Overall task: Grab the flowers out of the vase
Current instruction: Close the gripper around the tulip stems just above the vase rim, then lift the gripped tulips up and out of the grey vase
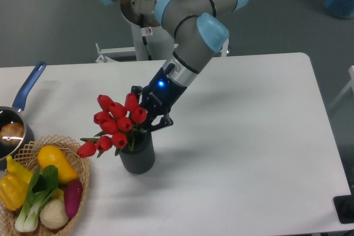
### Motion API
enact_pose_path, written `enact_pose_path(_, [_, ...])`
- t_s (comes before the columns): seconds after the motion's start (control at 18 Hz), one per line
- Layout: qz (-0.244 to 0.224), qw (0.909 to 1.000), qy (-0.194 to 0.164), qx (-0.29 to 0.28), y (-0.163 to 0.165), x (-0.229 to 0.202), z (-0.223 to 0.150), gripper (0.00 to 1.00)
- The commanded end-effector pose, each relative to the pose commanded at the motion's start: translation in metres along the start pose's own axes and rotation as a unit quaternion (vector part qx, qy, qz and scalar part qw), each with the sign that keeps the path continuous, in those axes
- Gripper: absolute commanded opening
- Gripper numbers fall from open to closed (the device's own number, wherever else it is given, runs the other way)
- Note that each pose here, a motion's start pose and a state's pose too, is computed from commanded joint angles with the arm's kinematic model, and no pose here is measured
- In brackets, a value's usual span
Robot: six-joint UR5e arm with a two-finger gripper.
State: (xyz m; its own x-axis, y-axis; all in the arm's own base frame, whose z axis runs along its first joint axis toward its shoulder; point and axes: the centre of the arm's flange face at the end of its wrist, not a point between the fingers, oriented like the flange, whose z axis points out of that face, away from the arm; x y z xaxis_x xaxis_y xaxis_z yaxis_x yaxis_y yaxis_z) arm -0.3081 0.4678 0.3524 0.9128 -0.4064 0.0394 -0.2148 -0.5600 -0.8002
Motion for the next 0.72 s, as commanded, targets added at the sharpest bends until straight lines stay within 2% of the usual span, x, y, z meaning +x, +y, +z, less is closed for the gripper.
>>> enact_pose_path(0.28, [-0.005,0.9999,-0.013,0.009,-0.007,0.001,-0.015,0.00])
enact_pose_path(0.72, [-0.048,0.9975,-0.036,0.036,-0.035,-0.004,-0.048,0.00])
